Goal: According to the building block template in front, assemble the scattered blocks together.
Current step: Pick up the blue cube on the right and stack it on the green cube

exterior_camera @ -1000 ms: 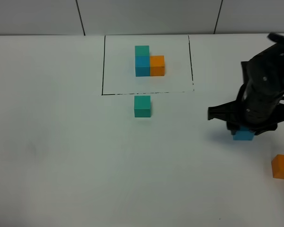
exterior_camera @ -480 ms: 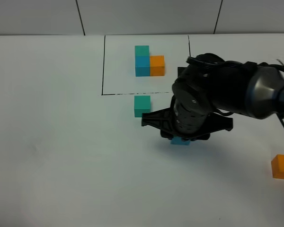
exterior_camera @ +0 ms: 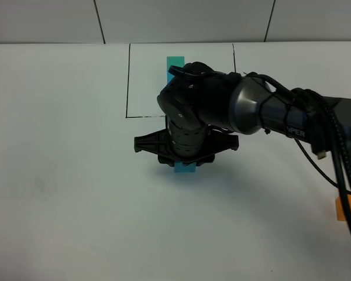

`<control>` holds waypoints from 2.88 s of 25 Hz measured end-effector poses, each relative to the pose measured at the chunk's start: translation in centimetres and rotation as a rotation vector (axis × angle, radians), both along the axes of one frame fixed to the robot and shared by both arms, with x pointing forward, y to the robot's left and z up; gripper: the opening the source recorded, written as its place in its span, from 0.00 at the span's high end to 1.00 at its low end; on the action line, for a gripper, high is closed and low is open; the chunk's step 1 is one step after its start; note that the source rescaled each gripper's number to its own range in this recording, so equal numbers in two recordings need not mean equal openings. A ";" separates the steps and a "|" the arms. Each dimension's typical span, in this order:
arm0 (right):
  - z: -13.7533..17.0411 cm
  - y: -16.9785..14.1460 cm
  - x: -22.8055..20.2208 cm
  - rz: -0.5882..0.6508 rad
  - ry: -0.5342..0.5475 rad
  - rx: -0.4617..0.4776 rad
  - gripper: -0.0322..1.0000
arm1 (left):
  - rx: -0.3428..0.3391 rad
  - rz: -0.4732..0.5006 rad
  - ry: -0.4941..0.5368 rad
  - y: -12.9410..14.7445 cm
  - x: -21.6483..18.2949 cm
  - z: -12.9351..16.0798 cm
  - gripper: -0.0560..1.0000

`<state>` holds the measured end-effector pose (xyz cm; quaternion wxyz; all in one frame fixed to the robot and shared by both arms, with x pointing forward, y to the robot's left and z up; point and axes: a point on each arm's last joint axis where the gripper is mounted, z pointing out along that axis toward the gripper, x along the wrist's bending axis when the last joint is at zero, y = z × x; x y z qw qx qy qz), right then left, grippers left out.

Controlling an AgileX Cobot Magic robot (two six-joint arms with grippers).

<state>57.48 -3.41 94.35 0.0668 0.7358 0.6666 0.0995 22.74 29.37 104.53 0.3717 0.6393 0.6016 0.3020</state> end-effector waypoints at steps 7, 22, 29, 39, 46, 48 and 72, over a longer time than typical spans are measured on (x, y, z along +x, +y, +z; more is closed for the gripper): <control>-1.2 2.1 0.5 0.037 0.001 -0.009 0.96 | 0.000 0.000 0.000 0.0 0.0 0.0 0.17; -3.5 2.2 1.1 0.050 -0.012 -0.055 0.96 | 0.000 0.000 0.000 0.0 0.0 0.0 0.17; -3.5 2.0 1.5 0.037 -0.052 -0.068 0.96 | 0.000 0.000 0.000 0.0 0.0 0.0 0.17; -3.8 2.0 1.8 0.037 -0.077 -0.077 0.96 | 0.000 0.000 0.000 0.0 0.0 0.0 0.17; -4.0 2.2 2.0 0.037 -0.090 -0.072 0.96 | 0.000 0.000 0.000 0.0 0.0 0.0 0.17; -4.0 2.1 2.1 0.027 -0.092 -0.070 0.96 | 0.000 0.000 0.000 0.0 0.0 0.0 0.17; -4.6 1.8 2.6 0.011 -0.104 -0.078 0.96 | 0.000 0.000 0.000 0.0 0.0 0.0 0.17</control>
